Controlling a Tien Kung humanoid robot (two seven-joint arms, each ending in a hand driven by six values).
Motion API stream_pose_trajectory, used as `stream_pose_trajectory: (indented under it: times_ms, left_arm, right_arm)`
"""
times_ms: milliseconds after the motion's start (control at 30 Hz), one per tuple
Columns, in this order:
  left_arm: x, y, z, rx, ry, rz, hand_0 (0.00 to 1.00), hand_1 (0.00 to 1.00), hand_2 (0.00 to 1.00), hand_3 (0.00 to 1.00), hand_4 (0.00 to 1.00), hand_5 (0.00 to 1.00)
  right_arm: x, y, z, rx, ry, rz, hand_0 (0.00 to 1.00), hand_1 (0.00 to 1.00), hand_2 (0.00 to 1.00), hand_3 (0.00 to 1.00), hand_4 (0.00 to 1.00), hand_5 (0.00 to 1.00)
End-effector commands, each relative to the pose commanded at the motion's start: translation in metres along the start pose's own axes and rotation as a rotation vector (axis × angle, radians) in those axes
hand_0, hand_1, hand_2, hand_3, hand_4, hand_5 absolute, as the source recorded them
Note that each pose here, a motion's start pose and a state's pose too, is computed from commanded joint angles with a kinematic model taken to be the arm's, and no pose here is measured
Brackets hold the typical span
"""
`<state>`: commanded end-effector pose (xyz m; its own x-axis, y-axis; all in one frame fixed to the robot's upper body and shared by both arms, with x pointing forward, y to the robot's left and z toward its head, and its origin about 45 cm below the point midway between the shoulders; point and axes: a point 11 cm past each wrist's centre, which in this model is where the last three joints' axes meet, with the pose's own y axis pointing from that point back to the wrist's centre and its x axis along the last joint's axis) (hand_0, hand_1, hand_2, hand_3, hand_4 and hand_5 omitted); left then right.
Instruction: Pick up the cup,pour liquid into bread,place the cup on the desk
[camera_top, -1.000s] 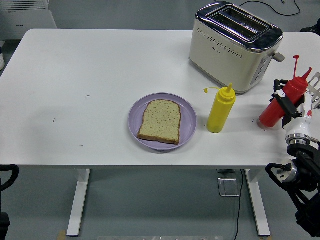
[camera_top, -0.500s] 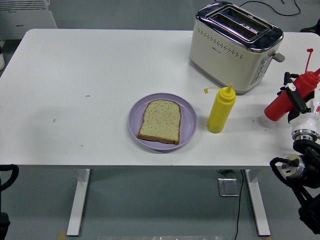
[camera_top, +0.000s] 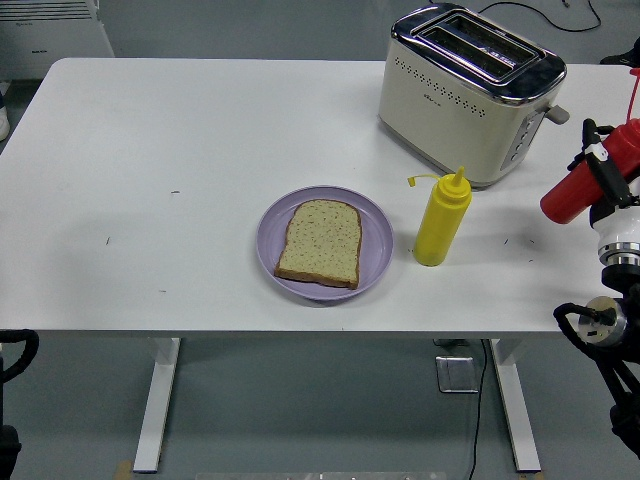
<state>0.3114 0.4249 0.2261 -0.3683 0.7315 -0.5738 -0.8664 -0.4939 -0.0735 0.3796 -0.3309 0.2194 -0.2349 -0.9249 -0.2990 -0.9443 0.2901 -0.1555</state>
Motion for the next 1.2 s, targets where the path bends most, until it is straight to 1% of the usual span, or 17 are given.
stream_pose_trajectory:
  times_ms: [33, 167, 267, 367, 400, 433, 567, 733, 867, 967, 1200]
  left_arm:
    - [0.0, 0.0, 0.0, 0.0, 0.0, 0.0, 0.749, 0.758, 0.768, 0.666, 0.619, 0.998]
    - [0.0, 0.0, 0.0, 0.001, -0.001, 0.001, 0.749, 0.758, 0.768, 0.666, 0.619, 0.998]
    - [0.001, 0.001, -0.001, 0.002, -0.001, 0.001, 0.749, 0.758, 0.768, 0.666, 0.619, 0.998]
    - [0.001, 0.001, -0.001, 0.002, -0.001, 0.001, 0.749, 0.758, 0.768, 0.666, 0.619, 0.998]
    - [0.001, 0.0, -0.001, 0.002, -0.002, 0.001, 0.749, 0.758, 0.768, 0.666, 0.619, 0.998]
    - [0.001, 0.0, -0.001, 0.002, -0.002, 0.001, 0.749, 0.758, 0.768, 0.666, 0.622, 0.998]
    - [0.001, 0.0, 0.0, 0.0, -0.002, 0.003, 0.749, 0.758, 0.768, 0.666, 0.622, 0.998]
    - [0.001, 0.0, 0.001, -0.002, -0.001, 0.004, 0.749, 0.758, 0.767, 0.665, 0.62, 0.998]
    - [0.002, 0.0, 0.001, -0.004, 0.0, 0.006, 0.749, 0.758, 0.768, 0.666, 0.619, 0.998]
    - [0.002, 0.0, 0.001, -0.004, 0.0, 0.006, 0.749, 0.758, 0.768, 0.666, 0.619, 0.998]
    - [0.002, 0.0, 0.001, -0.005, 0.002, 0.008, 0.749, 0.758, 0.768, 0.666, 0.619, 0.998]
  right_arm:
    - [-0.001, 0.0, -0.002, 0.005, 0.009, -0.006, 0.002, 0.002, 0.117, 0.295, 0.788, 0.175]
    - [-0.01, -0.002, -0.019, 0.051, 0.122, -0.054, 0.002, 0.002, 0.117, 0.295, 0.788, 0.175]
    - [-0.022, -0.005, -0.039, 0.129, 0.225, -0.101, 0.002, 0.002, 0.116, 0.296, 0.778, 0.17]
    - [-0.031, -0.006, -0.053, 0.195, 0.308, -0.133, 0.002, 0.002, 0.116, 0.296, 0.778, 0.17]
    - [-0.037, -0.008, -0.062, 0.231, 0.347, -0.147, 0.002, 0.002, 0.116, 0.296, 0.778, 0.17]
    - [-0.04, -0.008, -0.066, 0.251, 0.376, -0.157, 0.002, 0.002, 0.114, 0.291, 0.805, 0.203]
    - [-0.063, -0.012, -0.087, 0.356, 0.519, -0.206, 0.002, 0.002, 0.114, 0.291, 0.805, 0.203]
    - [-0.084, -0.012, -0.097, 0.45, 0.678, -0.259, 0.002, 0.002, 0.114, 0.29, 0.814, 0.211]
    - [-0.103, -0.011, -0.097, 0.51, 0.814, -0.309, 0.002, 0.002, 0.114, 0.291, 0.814, 0.211]
    - [-0.12, -0.013, -0.095, 0.546, 0.929, -0.352, 0.002, 0.002, 0.114, 0.291, 0.814, 0.211]
    - [-0.154, -0.015, -0.096, 0.692, 1.203, -0.423, 0.002, 0.002, 0.117, 0.292, 0.813, 0.21]
